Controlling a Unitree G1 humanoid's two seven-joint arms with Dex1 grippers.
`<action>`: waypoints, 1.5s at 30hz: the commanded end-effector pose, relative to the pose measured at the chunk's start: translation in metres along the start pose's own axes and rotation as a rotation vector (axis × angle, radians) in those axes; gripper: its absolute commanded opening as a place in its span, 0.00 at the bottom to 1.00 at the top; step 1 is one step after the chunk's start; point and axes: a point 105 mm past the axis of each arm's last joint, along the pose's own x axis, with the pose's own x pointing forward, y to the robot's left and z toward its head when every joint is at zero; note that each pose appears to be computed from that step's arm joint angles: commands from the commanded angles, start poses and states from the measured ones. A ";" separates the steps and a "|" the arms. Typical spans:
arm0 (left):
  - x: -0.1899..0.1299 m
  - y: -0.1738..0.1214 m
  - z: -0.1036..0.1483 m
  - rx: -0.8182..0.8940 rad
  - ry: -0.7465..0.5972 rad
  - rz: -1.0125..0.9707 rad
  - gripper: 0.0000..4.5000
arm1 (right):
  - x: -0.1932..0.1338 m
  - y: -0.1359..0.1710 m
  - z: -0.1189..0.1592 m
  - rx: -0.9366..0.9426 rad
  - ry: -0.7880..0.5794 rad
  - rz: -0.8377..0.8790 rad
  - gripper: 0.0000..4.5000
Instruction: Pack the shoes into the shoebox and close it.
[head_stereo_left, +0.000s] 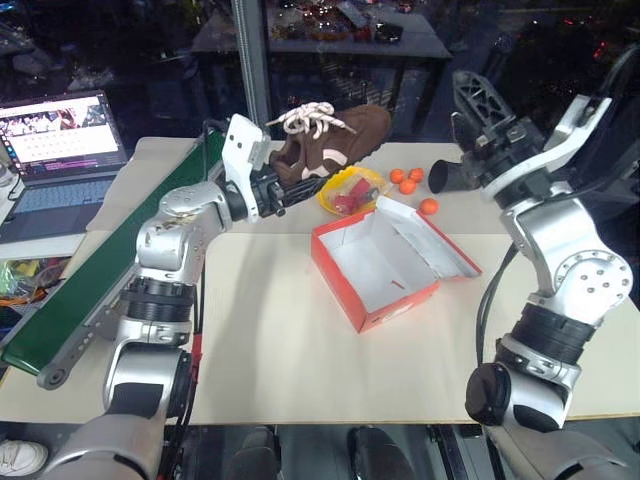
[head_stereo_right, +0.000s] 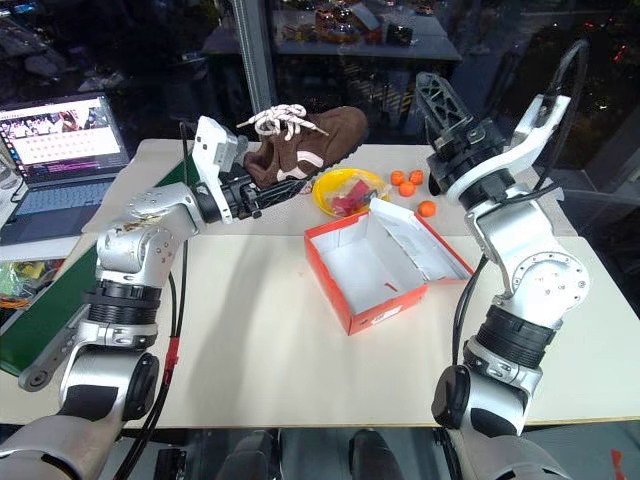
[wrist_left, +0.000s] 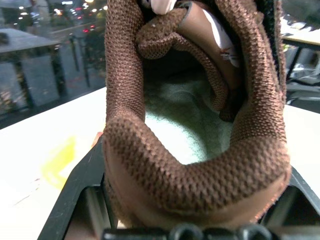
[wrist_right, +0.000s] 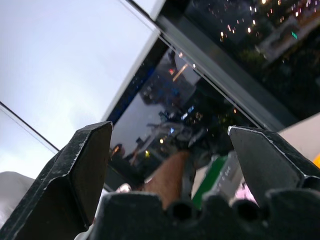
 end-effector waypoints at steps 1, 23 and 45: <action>0.009 -0.017 0.035 0.068 -0.093 -0.058 0.57 | 0.007 0.011 -0.006 -0.009 -0.002 0.054 1.00; 0.025 -0.042 0.036 -0.030 -0.149 -0.076 0.57 | 0.017 0.009 -0.026 -0.034 0.036 0.039 0.24; -0.064 -0.013 -0.011 -0.019 0.059 0.129 1.00 | 0.022 -0.053 -0.021 -0.833 0.551 -0.008 0.10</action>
